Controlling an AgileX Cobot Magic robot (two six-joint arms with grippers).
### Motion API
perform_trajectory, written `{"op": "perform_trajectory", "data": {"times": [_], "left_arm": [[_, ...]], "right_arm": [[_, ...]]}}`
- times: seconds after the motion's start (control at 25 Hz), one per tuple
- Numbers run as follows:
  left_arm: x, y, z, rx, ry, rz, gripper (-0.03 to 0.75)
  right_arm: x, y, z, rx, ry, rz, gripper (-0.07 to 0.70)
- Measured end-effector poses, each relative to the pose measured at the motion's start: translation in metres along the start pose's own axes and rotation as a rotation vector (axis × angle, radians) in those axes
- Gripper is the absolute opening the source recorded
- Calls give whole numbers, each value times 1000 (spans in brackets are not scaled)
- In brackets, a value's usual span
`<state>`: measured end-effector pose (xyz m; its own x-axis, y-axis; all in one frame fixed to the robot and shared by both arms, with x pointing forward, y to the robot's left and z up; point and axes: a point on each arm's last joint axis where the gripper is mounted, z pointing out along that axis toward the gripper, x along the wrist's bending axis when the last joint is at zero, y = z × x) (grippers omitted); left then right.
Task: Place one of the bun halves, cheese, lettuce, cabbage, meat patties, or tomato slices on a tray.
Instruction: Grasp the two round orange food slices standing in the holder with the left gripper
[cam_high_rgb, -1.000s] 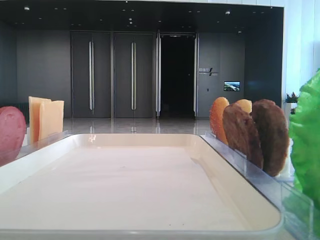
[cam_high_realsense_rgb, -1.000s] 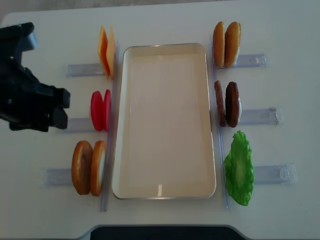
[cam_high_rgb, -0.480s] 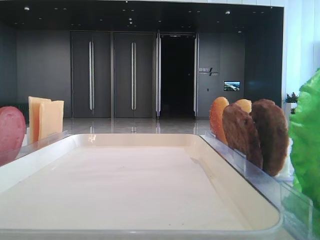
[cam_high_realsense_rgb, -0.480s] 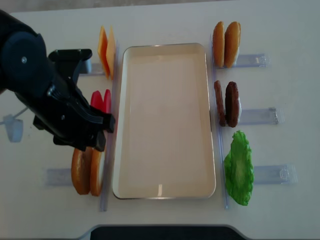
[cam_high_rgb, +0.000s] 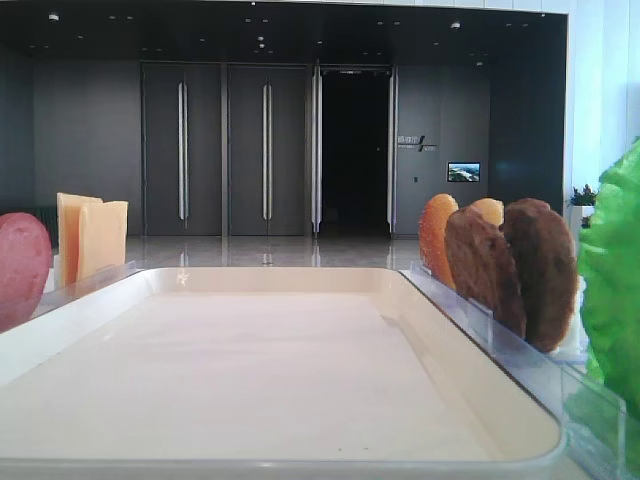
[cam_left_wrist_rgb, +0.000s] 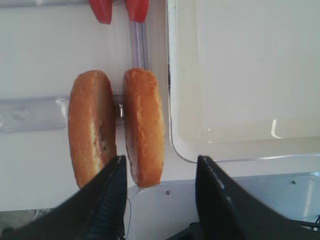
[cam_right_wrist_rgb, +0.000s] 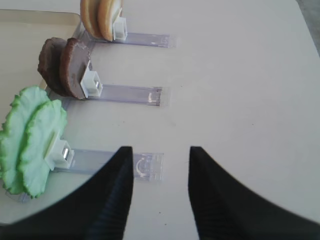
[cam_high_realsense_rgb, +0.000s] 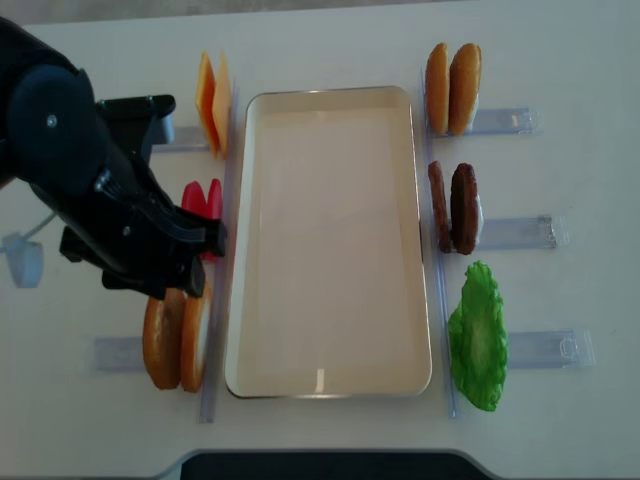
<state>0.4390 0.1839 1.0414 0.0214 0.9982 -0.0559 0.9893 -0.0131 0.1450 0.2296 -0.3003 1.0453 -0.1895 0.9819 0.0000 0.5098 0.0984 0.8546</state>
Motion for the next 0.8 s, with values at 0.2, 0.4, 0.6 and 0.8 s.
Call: {"op": "perform_trajectory", "data": {"times": [0.2,0.4,0.6,0.8], "left_arm": [[0,0,11,37,21,0,369],[-2,0,20,59,24,-4,446],[-4,3,28,68,21,-7,456],[-13,3,40,106,39,25,456]], "right_arm": [[0,0,0,0,0,0,288],[0,0,0,0,0,0,288],[0,0,0,0,0,0,288],[0,0,0,0,0,0,288]]}}
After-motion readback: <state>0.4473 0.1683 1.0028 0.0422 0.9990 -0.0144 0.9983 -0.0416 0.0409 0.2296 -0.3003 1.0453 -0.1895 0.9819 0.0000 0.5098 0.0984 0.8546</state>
